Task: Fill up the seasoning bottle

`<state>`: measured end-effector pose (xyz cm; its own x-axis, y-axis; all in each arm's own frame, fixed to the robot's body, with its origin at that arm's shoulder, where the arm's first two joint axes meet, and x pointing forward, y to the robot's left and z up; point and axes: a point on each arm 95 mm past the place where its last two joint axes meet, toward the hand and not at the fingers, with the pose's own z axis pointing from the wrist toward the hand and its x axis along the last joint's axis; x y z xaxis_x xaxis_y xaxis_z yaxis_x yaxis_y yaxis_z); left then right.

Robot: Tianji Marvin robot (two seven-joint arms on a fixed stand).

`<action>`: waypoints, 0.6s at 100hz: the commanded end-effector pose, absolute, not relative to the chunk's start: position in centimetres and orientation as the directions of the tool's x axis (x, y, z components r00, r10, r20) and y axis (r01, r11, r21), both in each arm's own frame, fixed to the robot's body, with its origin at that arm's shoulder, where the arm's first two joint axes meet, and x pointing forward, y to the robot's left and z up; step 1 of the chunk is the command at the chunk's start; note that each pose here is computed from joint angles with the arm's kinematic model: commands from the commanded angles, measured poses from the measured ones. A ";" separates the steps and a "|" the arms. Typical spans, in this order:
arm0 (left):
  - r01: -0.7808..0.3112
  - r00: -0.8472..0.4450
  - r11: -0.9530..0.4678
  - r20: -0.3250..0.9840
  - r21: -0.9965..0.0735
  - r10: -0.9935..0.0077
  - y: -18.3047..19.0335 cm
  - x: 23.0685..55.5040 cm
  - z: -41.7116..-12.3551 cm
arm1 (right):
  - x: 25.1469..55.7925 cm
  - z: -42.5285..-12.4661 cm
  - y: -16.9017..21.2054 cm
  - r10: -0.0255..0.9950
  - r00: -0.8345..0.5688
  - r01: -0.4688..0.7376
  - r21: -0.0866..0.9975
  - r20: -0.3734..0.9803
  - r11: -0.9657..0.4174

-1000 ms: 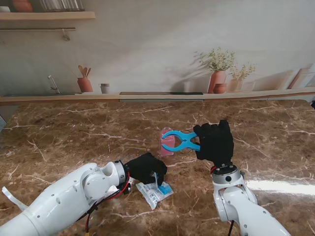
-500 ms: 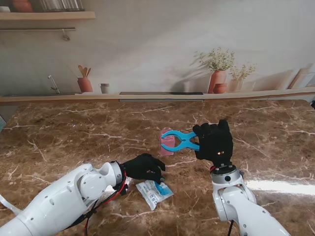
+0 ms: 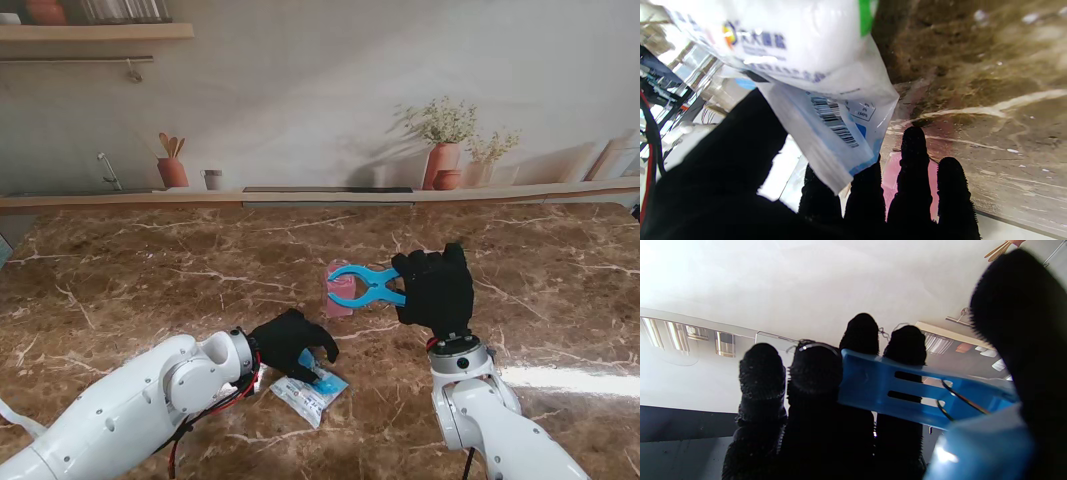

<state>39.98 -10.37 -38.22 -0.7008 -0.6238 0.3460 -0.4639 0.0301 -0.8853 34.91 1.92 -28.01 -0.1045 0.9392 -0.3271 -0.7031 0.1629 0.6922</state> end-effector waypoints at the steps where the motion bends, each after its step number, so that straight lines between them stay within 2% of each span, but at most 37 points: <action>1: -0.463 -0.704 0.087 0.307 -0.882 -0.640 -9.9 39.8 -38.3 | 34.9 -28.2 1.9 0.942 -0.103 -0.689 0.706 -0.319 0.164; 21: -0.417 -0.727 0.217 0.181 -0.883 -0.662 -9.7 39.8 -38.0 | 34.9 -28.2 1.9 0.942 -0.104 -0.690 0.705 -0.318 0.162; 60: -0.407 -0.738 0.316 0.105 -0.857 -0.667 -9.7 39.9 -37.8 | 34.8 -28.1 1.7 0.943 -0.100 -0.690 0.705 -0.316 0.163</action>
